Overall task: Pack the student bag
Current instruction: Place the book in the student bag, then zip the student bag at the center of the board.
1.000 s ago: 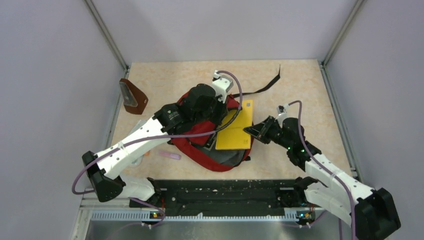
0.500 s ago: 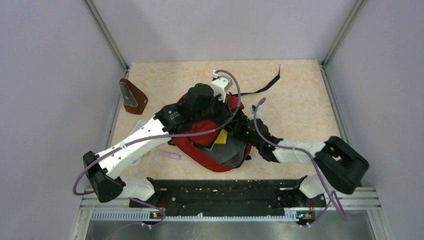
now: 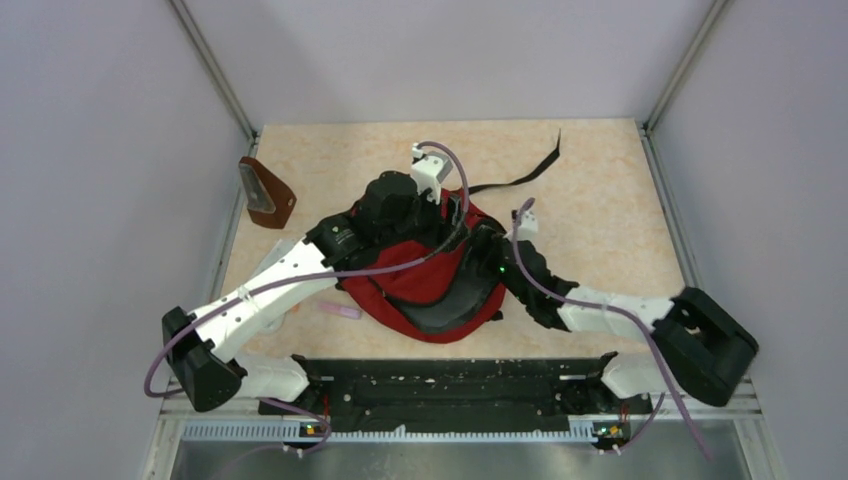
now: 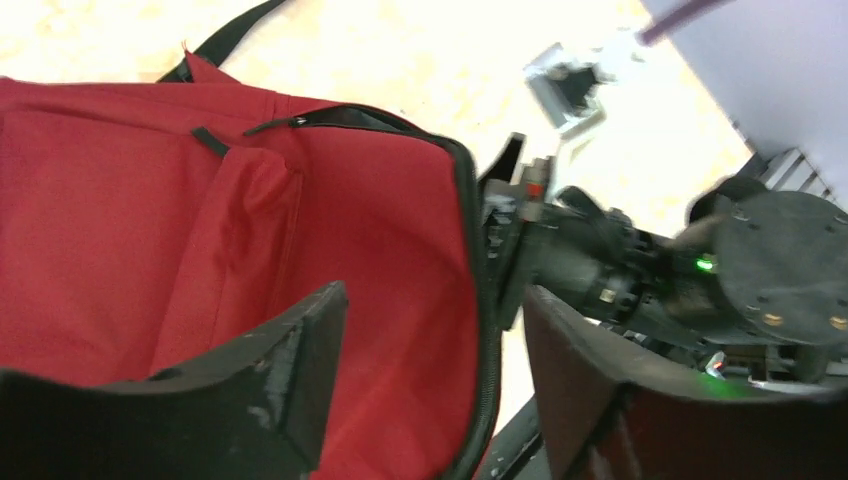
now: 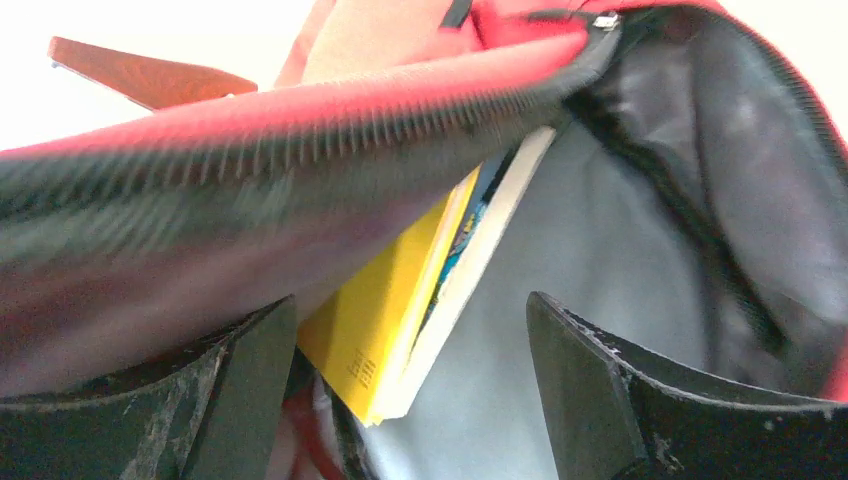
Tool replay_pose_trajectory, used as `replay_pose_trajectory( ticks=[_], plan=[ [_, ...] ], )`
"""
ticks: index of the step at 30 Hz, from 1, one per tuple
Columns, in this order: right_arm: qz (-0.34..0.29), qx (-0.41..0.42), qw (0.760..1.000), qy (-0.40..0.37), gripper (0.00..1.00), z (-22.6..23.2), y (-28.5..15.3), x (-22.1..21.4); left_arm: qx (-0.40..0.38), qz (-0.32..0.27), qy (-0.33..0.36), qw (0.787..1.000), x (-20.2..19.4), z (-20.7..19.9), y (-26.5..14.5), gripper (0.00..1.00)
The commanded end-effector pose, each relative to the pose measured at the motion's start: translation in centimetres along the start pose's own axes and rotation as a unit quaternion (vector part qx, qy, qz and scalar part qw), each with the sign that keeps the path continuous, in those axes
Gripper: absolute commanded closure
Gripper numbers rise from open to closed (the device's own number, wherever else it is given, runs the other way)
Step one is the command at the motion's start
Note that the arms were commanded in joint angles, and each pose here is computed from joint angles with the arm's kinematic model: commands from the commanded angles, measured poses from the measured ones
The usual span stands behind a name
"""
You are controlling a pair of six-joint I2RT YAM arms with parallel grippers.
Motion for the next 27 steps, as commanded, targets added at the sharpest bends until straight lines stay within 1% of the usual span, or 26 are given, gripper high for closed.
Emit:
replay_pose_trajectory(
  ticks=[1, 3, 5, 8, 10, 12, 13, 16, 18, 20, 23, 27],
  plan=[
    [-0.051, -0.054, 0.997, -0.036, 0.17, -2.6, -3.8, 2.3, -0.014, -0.057, 0.009, 0.998, 2.0, -0.2, -1.0, 0.22],
    [-0.059, -0.084, 0.994, -0.044, 0.16, -4.2, -5.5, 2.5, -0.018, -0.071, 0.023, 0.997, 2.0, 0.2, -1.0, 0.17],
    [-0.066, -0.114, 0.99, -0.057, 0.15, -5.9, -7.1, 2.7, -0.023, -0.088, 0.034, 0.995, 2.0, 0.5, -1.1, 0.14],
    [-0.078, -0.168, 0.979, -0.08, 0.13, -8.3, -9.6, 3.3, 0.018, -0.119, 0.03, 0.992, 2.7, 2.1, -1.5, 0.1],
    [-0.091, -0.2, 0.971, -0.098, 0.13, -9.6, -11.3, 4.2, 0.05, -0.142, 0.024, 0.988, 3.2, 3.4, -1.8, 0.05],
    [-0.106, -0.213, 0.965, -0.112, 0.13, -10.2, -12.9, 5.1, 0.084, -0.162, 0.018, 0.983, 3.5, 4.7, -2.2, 0.02],
    [-0.114, -0.212, 0.963, -0.12, 0.12, -10.2, -13.5, 5.7, 0.101, -0.169, 0.016, 0.98, 3.6, 5.4, -2.4, 0.01],
    [-0.134, -0.184, 0.963, -0.141, 0.12, -9.1, -15.0, 7.4, 0.157, -0.179, 0.006, 0.971, 3.6, 7.8, -2.9, 0.01],
    [-0.137, -0.155, 0.964, -0.167, 0.12, -7.9, -15.3, 8.3, 0.204, -0.182, -0.008, 0.962, 3.4, 10.0, -3.3, 0.01],
    [-0.132, -0.126, 0.965, -0.19, 0.12, -6.5, -15.2, 8.8, 0.234, -0.187, -0.029, 0.954, 3.0, 12.2, -3.6, 0.01],
    [-0.111, -0.075, 0.966, -0.223, 0.12, -4.0, -14.4, 9.2, 0.258, -0.188, -0.082, 0.944, 2.4, 15.6, -3.9, 0.01],
    [-0.07, 0.001, 0.968, -0.241, 0.12, 0.0, -12.4, 8.9, 0.259, -0.186, -0.15, 0.936, 1.0, 19.7, -4.0, 0.02]
  ],
)
Point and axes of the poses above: each gripper's point midway between its finger pads, its own y axis out along the fingers, its own z axis along the line the jaws close on, x = y × z, the point moved 2 cm from there along -y, back along the fingers, and after that the axes turned 10 degrees about -y, right-handed, at the moved point
